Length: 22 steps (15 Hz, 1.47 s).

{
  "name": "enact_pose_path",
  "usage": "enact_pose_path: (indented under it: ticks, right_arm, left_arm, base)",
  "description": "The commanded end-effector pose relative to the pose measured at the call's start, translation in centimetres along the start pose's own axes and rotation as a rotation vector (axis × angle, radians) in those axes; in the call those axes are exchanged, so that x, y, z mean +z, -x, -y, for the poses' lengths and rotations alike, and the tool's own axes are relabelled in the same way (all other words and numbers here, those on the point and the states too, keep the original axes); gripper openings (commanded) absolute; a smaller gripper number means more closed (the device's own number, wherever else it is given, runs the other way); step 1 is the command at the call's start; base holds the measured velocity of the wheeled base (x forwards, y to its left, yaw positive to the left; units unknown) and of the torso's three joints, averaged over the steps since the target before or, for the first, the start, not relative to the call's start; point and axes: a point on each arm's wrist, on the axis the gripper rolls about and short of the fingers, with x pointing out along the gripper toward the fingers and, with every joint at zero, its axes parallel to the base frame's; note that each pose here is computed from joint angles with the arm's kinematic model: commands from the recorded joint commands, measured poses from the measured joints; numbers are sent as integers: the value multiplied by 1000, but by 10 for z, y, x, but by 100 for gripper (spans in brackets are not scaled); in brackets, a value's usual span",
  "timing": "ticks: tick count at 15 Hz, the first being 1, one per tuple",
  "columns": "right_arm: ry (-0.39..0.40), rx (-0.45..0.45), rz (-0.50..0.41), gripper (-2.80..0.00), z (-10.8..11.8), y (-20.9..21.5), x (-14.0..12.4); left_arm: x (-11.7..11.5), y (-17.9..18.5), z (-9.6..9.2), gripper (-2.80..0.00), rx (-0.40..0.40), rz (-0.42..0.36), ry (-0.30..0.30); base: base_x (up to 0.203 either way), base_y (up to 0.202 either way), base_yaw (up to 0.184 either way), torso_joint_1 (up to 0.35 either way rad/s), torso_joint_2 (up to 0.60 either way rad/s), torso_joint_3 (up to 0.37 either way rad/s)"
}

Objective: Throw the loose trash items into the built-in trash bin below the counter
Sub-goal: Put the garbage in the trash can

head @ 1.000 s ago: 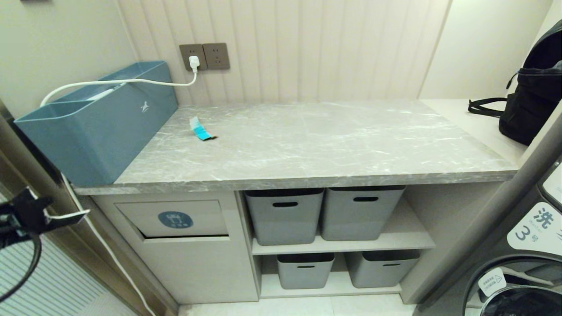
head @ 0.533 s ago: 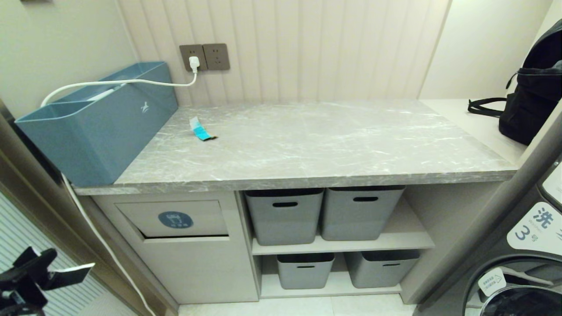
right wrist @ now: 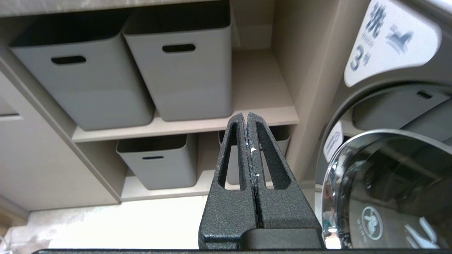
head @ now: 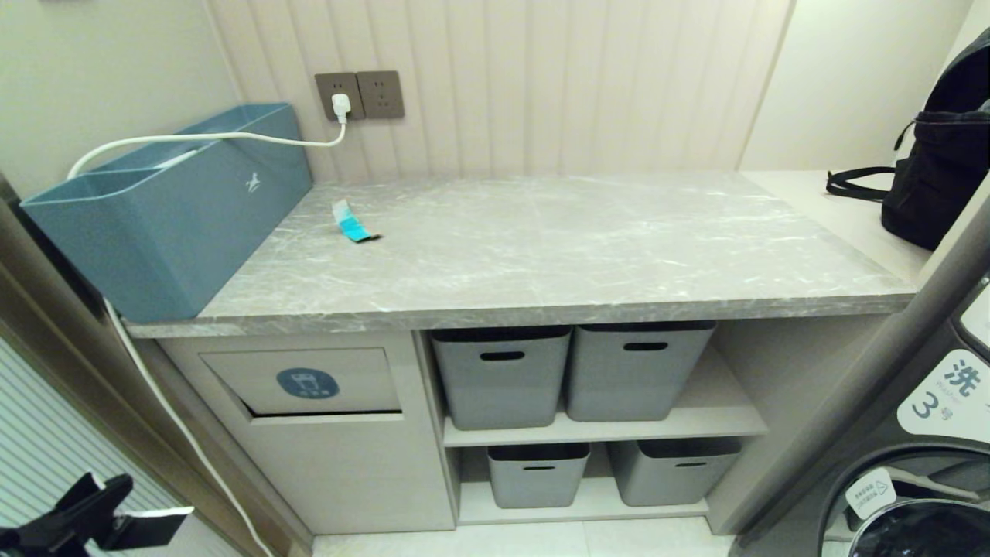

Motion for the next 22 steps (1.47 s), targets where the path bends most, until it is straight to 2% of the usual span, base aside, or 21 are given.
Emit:
enact_pose_path:
  ticks: [1,5,11,15,19,22]
  right_arm:
    - [0,-1,-3,-280,0,0,0]
    - [0,-1,-3,-280,0,0,0]
    - [0,-1,-3,-280,0,0,0]
    - [0,-1,-3,-280,0,0,0]
    - [0,-1,-3,-280,0,0,0]
    - [0,-1,-3,-280,0,0,0]
  left_arm:
    - [-7,0,0,-280,-3,-26,11]
    - [-6,1,2,-280,-75,-16,15]
    - [-4,2,3,-280,-82,-3,11]
    - [-4,2,4,-280,-121,23,3]
    - [14,-15,0,-280,-161,12,3]
    - [32,-29,1,-280,-203,34,-15]
  base:
    - [0,0,0,-188,434,236]
    - [0,0,0,-212,493,274]
    - [0,0,0,-203,492,283]
    - [0,0,0,-181,470,289]
    - [0,0,0,-153,461,300]
    - [0,0,0,-122,440,313]
